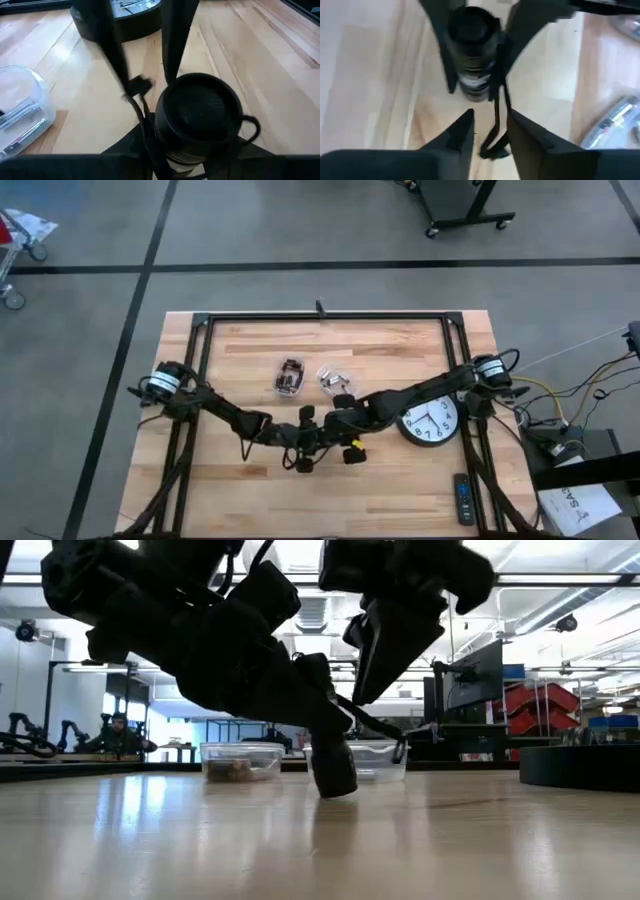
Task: Insert battery
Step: Open the black flashlight cover
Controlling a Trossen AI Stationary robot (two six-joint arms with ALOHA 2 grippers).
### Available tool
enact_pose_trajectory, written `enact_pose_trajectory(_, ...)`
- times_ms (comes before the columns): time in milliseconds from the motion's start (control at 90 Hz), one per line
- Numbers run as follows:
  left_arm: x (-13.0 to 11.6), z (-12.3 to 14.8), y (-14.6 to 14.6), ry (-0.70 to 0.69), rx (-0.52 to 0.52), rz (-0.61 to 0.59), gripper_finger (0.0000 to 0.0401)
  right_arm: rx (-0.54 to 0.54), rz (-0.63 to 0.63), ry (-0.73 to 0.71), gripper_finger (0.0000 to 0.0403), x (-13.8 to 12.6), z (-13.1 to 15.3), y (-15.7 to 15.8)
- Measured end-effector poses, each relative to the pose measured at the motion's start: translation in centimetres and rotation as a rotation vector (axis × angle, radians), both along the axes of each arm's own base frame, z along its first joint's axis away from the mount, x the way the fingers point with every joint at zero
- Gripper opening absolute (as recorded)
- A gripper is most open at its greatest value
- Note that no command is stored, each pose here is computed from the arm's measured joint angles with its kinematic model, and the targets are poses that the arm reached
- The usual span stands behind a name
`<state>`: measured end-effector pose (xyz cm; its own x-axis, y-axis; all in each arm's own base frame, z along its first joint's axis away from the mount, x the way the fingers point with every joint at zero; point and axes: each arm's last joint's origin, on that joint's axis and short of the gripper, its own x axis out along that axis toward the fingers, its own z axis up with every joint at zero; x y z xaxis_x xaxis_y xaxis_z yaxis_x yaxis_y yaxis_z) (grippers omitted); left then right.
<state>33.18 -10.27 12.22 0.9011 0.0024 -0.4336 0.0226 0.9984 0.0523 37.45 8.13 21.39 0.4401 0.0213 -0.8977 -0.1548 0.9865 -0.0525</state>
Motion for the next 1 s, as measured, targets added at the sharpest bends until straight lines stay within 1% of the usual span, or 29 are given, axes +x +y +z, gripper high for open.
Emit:
enact_pose_trajectory(89, 0.0, 0.0, 0.0, 0.000, 0.000, 0.000, 0.0097, -0.001, -0.008, 0.003, 0.0151, 0.1, -0.3, 0.0)
enact_pose_trajectory(167, 0.0, 0.0, 0.0, 0.001, -0.001, 0.000, 0.0099, 0.004, -0.012, -0.011, 0.0169, 0.5, -0.7, 0.1)
enact_pose_trajectory(222, 0.0, 0.0, 0.0, 0.002, -0.006, -0.004, 0.0099, 0.006, -0.028, -0.001, 0.0175, 0.6, -1.2, 0.1)
enact_pose_trajectory(289, 0.0, 0.0, 0.0, 0.008, -0.019, -0.014, 0.0097, -0.003, -0.061, -0.009, 0.0174, 0.8, -1.5, 0.1)
enact_pose_trajectory(344, -0.1, 0.1, 0.0, 0.013, -0.028, -0.016, 0.0097, -0.017, -0.089, -0.006, 0.0162, 0.7, -1.5, 0.0)
enact_pose_trajectory(411, -0.2, 0.3, 0.0, 0.019, -0.037, -0.027, 0.0097, -0.011, -0.107, -0.007, 0.0137, 0.8, -1.5, -0.1)
enact_pose_trajectory(489, -0.4, 0.6, 0.0, 0.036, -0.039, -0.036, 0.0101, -0.005, -0.127, -0.002, 0.0095, 0.7, -1.6, -0.1)
enact_pose_trajectory(589, -0.7, 0.9, 0.1, 0.067, -0.032, -0.038, 0.0100, -0.009, -0.130, 0.014, 0.0026, 0.5, -1.5, -0.2)
enact_pose_trajectory(622, -0.7, 0.9, 0.1, 0.071, -0.031, -0.037, 0.0099, -0.011, -0.127, 0.017, 0.0014, 0.5, -1.4, -0.2)
enact_pose_trajectory(811, -0.7, 0.9, 0.1, 0.070, -0.041, -0.050, 0.0100, -0.003, -0.121, -0.023, 0.0005, 0.7, 0.2, -0.2)
enact_pose_trajectory(900, -0.6, 0.8, 0.1, 0.072, -0.046, -0.047, 0.0101, -0.012, -0.108, -0.026, 0.0002, 0.7, 0.9, -0.2)
enact_pose_trajectory(1000, -0.6, 0.6, 0.0, 0.072, -0.047, -0.047, 0.0098, -0.026, -0.110, -0.062, 0.0001, 0.5, 2.0, -0.3)
